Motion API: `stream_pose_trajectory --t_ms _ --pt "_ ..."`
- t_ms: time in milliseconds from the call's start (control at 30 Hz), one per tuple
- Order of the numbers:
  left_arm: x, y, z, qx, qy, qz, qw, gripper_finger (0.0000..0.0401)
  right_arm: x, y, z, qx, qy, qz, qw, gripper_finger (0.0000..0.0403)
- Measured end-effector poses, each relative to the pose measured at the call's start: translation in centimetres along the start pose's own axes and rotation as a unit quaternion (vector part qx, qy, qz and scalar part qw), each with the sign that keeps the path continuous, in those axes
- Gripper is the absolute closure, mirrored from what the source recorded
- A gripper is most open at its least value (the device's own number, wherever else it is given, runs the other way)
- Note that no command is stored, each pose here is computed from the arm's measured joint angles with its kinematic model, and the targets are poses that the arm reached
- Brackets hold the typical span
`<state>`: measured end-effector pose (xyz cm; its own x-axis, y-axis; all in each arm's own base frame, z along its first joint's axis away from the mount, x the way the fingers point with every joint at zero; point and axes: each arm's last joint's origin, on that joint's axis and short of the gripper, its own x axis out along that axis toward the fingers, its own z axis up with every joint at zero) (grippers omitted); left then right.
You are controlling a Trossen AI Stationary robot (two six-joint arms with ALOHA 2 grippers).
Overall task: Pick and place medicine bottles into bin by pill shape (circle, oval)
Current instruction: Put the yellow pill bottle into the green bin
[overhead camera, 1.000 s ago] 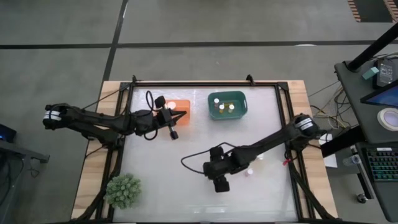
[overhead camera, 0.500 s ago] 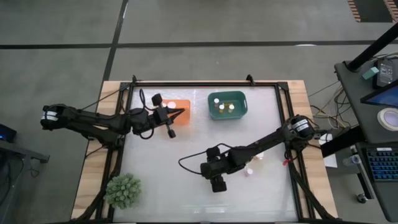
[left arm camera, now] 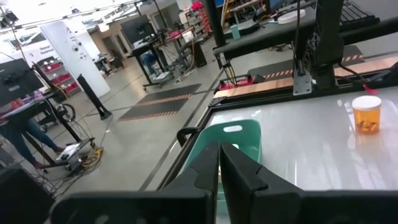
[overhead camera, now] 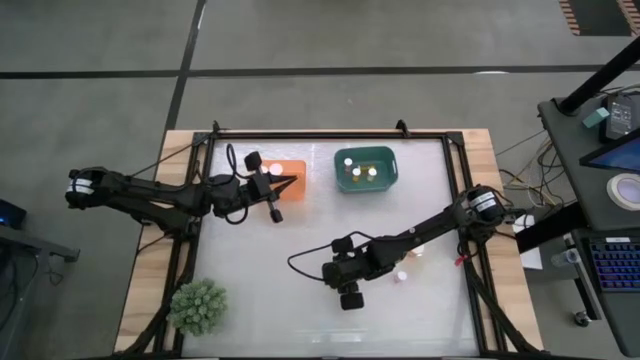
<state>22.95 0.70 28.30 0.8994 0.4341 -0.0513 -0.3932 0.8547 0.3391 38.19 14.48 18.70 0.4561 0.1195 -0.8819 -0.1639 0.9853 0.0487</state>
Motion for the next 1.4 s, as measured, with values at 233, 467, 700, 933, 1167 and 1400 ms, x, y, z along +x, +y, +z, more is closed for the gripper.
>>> stream_pose_trajectory --t_ms 233,467,700,933,1167,1400 --pt "0.0 0.0 0.0 0.0 0.0 0.0 1.0 0.0401 0.3 0.1 -0.2 0.001 -0.008 0.014 1.0 0.03" --pt "0.0 0.0 0.0 0.0 0.0 0.0 1.0 0.0401 0.3 -0.1 -0.1 0.002 -0.008 0.014 1.0 0.0292" --pt "0.0 0.0 0.0 0.0 0.001 0.0 1.0 0.0401 -2.1 -1.7 0.3 -0.012 0.0 -0.04 0.999 0.0292" --pt "0.0 0.0 0.0 0.001 0.0 0.0 1.0 0.0401 -6.8 -5.7 0.7 0.014 -0.02 -0.101 0.995 0.0292" --pt "0.0 0.0 0.0 0.001 0.0 0.0 1.0 0.0401 -11.2 -10.9 0.1 0.056 -0.04 -0.145 0.987 0.0291" --pt "0.0 0.0 0.0 0.003 0.0 0.0 1.0 0.0401 -14.1 -16.7 -2.1 0.13 -0.046 -0.192 0.972 0.0292"
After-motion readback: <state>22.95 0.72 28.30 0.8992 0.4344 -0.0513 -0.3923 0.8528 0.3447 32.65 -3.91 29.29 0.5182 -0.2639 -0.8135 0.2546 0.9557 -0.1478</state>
